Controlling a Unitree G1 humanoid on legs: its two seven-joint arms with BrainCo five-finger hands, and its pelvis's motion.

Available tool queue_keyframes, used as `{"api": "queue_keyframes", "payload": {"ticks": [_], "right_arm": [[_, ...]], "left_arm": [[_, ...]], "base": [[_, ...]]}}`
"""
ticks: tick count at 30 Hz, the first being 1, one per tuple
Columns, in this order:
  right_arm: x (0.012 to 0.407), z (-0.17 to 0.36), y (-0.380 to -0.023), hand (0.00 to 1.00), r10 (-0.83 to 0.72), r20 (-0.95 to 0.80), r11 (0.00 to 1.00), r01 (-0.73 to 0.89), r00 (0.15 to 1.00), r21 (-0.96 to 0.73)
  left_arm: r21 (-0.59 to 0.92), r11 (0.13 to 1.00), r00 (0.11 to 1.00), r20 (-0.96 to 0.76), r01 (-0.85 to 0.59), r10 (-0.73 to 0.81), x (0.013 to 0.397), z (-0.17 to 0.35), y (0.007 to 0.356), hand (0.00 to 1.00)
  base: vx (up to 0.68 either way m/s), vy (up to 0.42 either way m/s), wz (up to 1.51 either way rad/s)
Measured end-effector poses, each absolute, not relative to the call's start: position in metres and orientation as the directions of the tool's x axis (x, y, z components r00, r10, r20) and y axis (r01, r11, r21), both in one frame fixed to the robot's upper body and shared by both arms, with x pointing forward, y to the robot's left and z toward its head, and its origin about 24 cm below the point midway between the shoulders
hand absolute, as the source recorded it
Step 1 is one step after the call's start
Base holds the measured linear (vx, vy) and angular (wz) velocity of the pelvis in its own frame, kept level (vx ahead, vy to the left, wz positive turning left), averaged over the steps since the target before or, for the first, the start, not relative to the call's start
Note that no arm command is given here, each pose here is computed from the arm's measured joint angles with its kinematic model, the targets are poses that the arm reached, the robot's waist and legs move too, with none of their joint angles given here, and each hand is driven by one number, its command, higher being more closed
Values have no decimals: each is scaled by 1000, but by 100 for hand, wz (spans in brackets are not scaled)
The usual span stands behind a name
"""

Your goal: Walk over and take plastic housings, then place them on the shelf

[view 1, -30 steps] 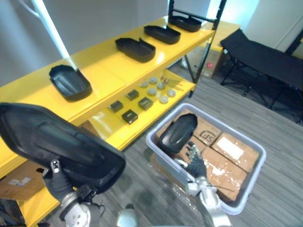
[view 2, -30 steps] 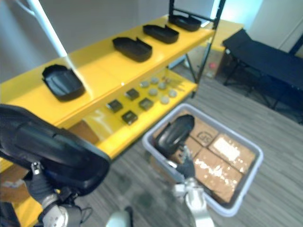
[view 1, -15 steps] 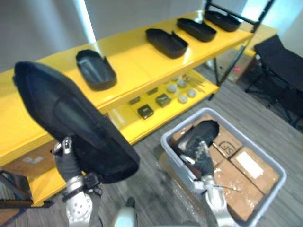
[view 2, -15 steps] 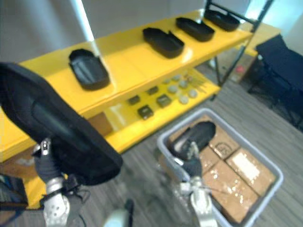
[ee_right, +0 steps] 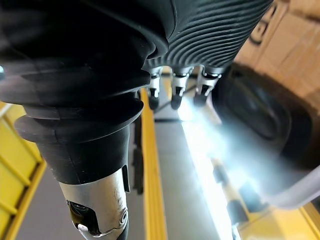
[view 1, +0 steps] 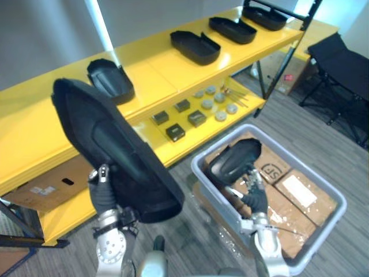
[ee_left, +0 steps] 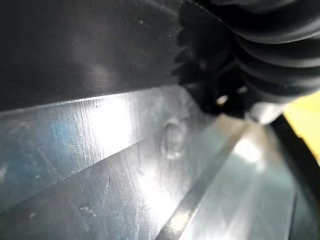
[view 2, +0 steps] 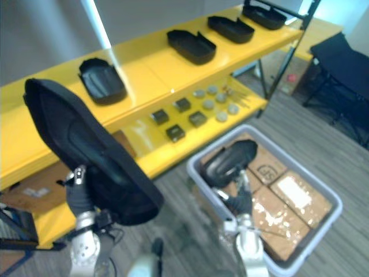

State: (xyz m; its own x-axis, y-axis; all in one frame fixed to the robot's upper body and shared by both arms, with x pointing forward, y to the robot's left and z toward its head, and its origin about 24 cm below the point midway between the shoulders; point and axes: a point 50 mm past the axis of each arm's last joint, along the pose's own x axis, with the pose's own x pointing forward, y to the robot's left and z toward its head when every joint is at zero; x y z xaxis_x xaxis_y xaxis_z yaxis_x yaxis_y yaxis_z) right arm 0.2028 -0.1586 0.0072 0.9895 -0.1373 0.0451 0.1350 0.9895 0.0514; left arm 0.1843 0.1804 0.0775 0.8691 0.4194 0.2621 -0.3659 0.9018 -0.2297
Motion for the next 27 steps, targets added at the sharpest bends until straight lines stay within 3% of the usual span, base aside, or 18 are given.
{"api": "queue_keyframes", "payload": {"ticks": [10, 19, 27], "right_arm": [[224, 16, -152, 0, -41, 104, 999, 37, 994, 34], [211, 8, -175, 0, -132, 60, 991, 132, 989, -2], [211, 11, -166, 0, -123, 82, 992, 121, 989, 39]], "left_arm": [[-179, 850, 856, 62, -496, 513, 167, 44, 193, 100], [-219, 871, 883, 72, -439, 463, 180, 43, 184, 100], [-226, 883, 899, 63, -411, 434, 183, 41, 172, 100]], "base": [[-109, -37, 17], [-137, 51, 71], [-7, 119, 64]]}}
